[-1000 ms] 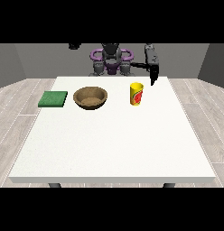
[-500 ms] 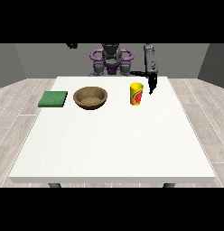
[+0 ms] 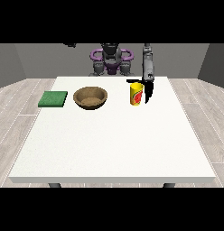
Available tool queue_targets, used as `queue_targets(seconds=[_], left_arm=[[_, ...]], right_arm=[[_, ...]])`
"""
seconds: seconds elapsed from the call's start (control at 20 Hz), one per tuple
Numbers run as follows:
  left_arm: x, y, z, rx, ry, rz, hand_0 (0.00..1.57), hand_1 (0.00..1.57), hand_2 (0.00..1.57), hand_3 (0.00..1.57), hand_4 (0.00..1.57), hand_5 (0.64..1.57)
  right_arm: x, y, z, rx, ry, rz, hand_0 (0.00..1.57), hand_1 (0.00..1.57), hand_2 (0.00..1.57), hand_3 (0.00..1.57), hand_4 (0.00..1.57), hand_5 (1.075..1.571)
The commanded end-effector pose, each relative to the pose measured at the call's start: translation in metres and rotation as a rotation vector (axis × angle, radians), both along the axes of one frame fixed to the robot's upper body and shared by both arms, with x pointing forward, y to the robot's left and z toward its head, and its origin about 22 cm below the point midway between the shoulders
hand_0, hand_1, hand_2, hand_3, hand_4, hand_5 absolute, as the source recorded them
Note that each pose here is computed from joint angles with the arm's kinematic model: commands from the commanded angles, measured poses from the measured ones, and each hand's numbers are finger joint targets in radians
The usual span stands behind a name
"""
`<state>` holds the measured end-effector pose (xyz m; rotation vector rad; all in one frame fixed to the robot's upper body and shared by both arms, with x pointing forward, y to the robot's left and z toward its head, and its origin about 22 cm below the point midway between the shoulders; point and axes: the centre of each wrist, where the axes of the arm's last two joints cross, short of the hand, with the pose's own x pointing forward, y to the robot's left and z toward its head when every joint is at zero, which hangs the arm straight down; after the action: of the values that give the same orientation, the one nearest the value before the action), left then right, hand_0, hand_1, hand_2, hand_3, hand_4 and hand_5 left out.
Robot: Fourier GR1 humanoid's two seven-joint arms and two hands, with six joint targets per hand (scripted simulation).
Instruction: Pick the cup and pour the ball into the bowl, then pick the bowl and place it on the pad
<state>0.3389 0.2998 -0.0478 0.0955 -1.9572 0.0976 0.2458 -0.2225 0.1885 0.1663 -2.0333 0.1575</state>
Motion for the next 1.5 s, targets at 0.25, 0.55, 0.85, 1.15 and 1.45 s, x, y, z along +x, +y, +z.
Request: queue_targets(seconds=[0.25,0.55,0.85,1.15,1.45], left_arm=[[0.008,0.028,0.003,0.068,-0.054,0.051,1.12,1.12,1.57,1.5,0.48,1.536],[0.0,0.015,-0.014,0.303,-0.086,0.189,1.32,1.32,1.57,1.57,1.06,1.486],[0.009,0.005,-0.003,0.43,-0.004,0.158,1.34,1.34,1.57,1.57,1.1,1.498],[0.035,-0.05,0.014,0.604,0.041,0.158,1.37,1.37,1.57,1.57,1.11,1.515],[0.067,-0.067,0.053,0.905,-0.005,0.328,1.43,1.43,1.57,1.57,1.01,1.558]], right_arm=[[-0.018,-0.033,0.027,-0.017,-0.097,0.034,0.0,0.0,0.0,0.0,0.0,1.564],[-0.017,-0.045,0.043,-0.018,-0.115,0.029,0.0,0.0,0.0,0.0,0.0,1.562],[-0.006,-0.067,0.003,0.029,0.061,-0.033,0.0,0.0,0.0,0.0,0.12,1.559],[0.002,-0.071,-0.005,0.03,0.117,-0.047,0.0,0.0,0.0,0.0,0.24,1.559],[0.014,-0.069,-0.006,0.007,0.086,-0.017,0.0,0.0,0.0,0.0,0.28,1.56]])
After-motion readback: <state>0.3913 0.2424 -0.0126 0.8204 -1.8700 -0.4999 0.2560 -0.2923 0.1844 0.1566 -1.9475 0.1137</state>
